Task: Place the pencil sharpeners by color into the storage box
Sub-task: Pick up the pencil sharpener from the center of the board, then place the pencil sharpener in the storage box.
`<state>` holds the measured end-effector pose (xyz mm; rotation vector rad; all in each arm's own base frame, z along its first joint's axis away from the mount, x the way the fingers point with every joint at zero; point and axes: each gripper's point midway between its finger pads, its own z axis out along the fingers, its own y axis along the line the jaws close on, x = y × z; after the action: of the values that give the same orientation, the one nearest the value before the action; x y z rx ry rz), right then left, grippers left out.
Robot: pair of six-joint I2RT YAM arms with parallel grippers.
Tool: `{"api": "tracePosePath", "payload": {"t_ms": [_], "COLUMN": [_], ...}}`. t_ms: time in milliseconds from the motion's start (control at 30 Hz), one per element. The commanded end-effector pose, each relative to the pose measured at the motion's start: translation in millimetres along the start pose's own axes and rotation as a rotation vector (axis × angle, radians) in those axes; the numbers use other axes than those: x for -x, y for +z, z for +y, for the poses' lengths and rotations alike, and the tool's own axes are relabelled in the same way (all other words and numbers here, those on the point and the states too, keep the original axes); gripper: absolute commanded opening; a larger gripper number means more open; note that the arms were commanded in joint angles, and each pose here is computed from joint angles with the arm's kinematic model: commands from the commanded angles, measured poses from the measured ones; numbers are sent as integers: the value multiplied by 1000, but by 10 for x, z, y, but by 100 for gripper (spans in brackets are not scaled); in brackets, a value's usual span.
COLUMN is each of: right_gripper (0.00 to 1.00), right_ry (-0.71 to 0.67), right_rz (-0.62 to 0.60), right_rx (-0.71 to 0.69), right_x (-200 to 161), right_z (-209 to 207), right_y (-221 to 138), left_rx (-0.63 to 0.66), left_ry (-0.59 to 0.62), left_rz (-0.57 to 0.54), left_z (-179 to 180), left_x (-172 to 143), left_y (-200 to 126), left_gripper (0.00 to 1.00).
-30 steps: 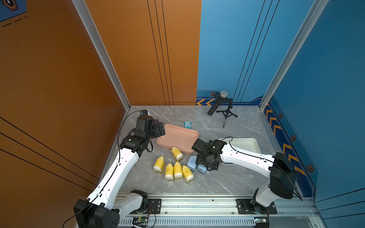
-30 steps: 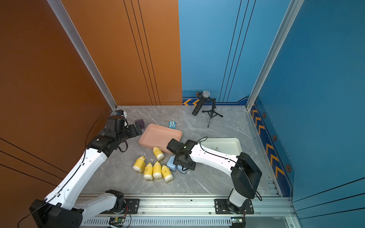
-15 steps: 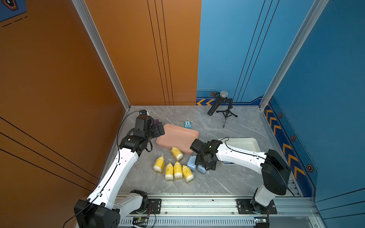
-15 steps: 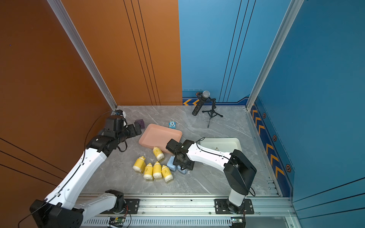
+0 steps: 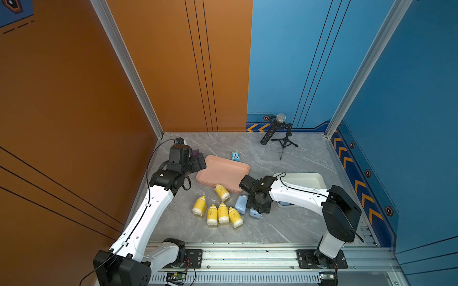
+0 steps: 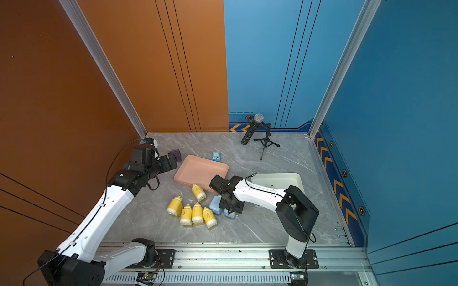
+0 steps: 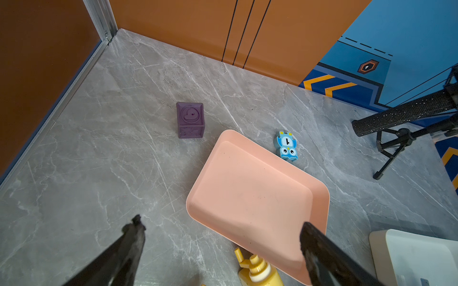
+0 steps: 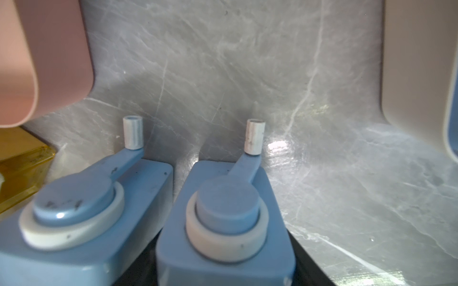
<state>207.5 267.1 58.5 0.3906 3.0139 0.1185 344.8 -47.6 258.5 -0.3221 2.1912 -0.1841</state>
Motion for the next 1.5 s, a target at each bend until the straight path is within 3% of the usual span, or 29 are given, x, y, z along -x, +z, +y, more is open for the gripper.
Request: {"api": "tracePosePath", "payload": {"t_ms": [0, 300, 533, 700, 1100, 1467], "right_gripper": [58, 43, 40, 39, 38, 36], "right_ry": [-20, -77, -202, -293, -347, -256], "right_rz": [25, 32, 46, 20, -48, -93], "right_rx": [-38, -31, -54, -68, -131, -200], "right_x": [-39, -72, -52, 122, 680, 1135], "right_z": [-91, -148, -308, -514, -1271, -1964], "right_y": [123, 78, -135, -499, -1326, -1575], "left_rx": [0, 3, 4, 9, 26, 18], "left_ry": [-12, -15, -16, -13, -5, -1], "left_rz": [21, 21, 21, 17, 19, 24], "left_z": [23, 34, 32, 39, 60, 36], "left_x": [-46, -43, -47, -43, -59, -64], "left_y": [26, 32, 33, 29, 49, 56], "left_gripper": [98, 98, 98, 98, 98, 98]}}
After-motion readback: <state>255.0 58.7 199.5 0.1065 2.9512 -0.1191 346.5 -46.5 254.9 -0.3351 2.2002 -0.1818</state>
